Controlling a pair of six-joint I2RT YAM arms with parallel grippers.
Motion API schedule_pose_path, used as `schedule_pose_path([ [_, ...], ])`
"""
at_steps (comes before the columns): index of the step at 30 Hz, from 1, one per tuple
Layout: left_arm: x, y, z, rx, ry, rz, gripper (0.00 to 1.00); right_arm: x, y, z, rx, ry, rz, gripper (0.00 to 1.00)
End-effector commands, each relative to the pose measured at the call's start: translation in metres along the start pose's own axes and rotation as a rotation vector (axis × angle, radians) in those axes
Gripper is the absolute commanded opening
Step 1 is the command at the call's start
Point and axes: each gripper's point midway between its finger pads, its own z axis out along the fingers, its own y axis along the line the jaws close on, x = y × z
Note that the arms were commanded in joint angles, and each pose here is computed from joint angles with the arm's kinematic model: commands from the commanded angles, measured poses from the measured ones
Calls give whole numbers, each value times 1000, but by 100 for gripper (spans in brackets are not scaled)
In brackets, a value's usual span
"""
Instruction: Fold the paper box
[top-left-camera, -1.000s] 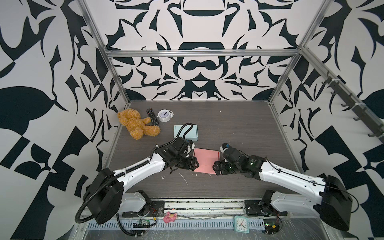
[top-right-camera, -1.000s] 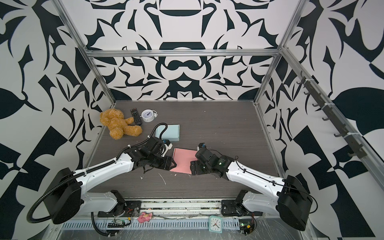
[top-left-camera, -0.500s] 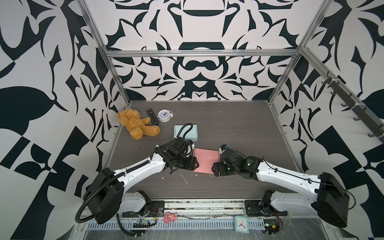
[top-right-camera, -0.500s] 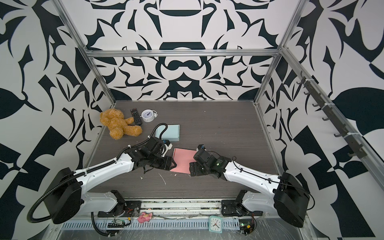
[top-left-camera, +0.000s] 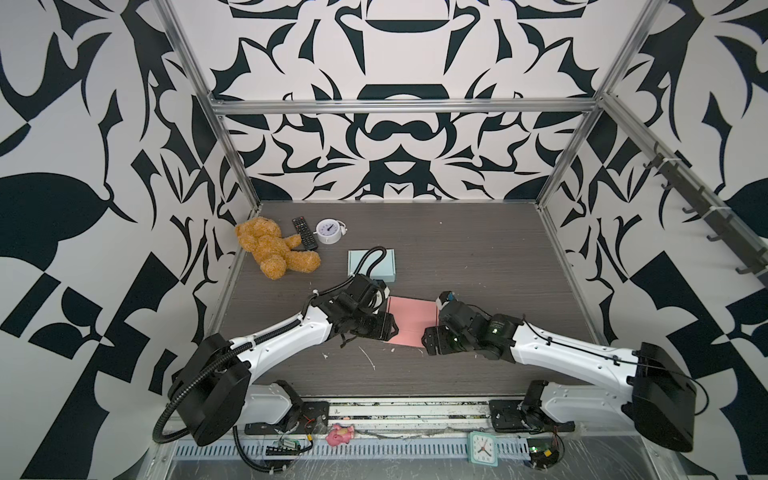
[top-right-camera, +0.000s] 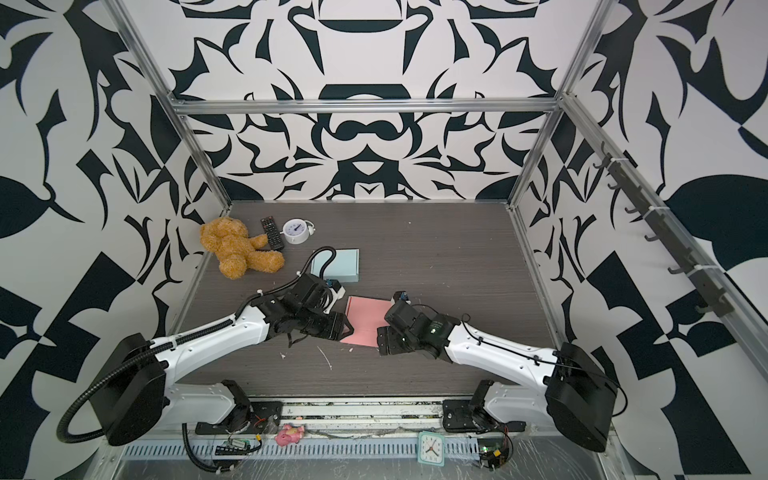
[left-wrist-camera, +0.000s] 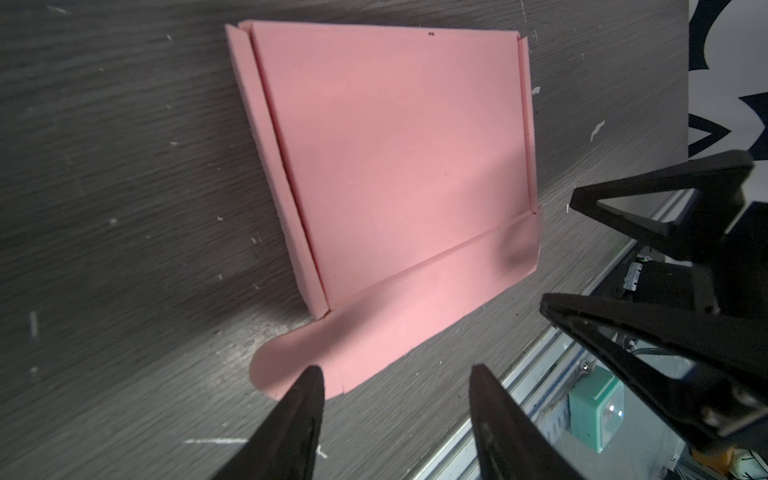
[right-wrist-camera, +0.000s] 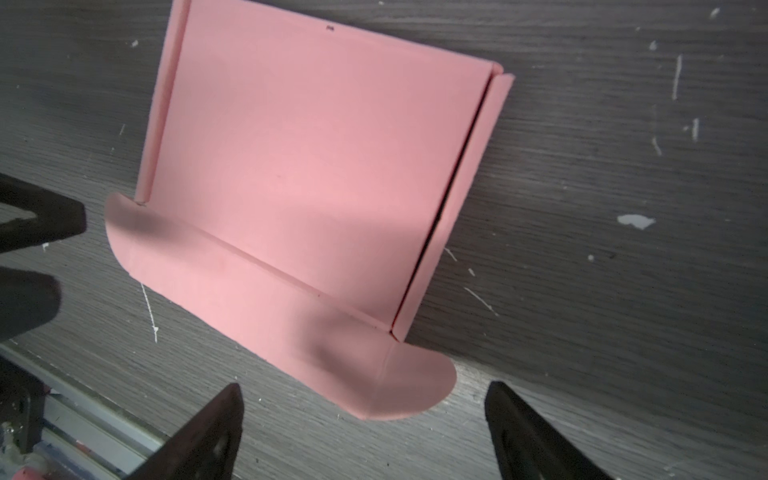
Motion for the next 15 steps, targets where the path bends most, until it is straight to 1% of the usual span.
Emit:
schedule_pose_path([
  [1, 10, 6, 6, -5, 24, -20, 59, -2, 5, -1, -7, -21, 8, 93],
  [15, 9, 7, 13, 0, 29, -25, 59, 2, 8, 6, -10, -12, 5, 93],
])
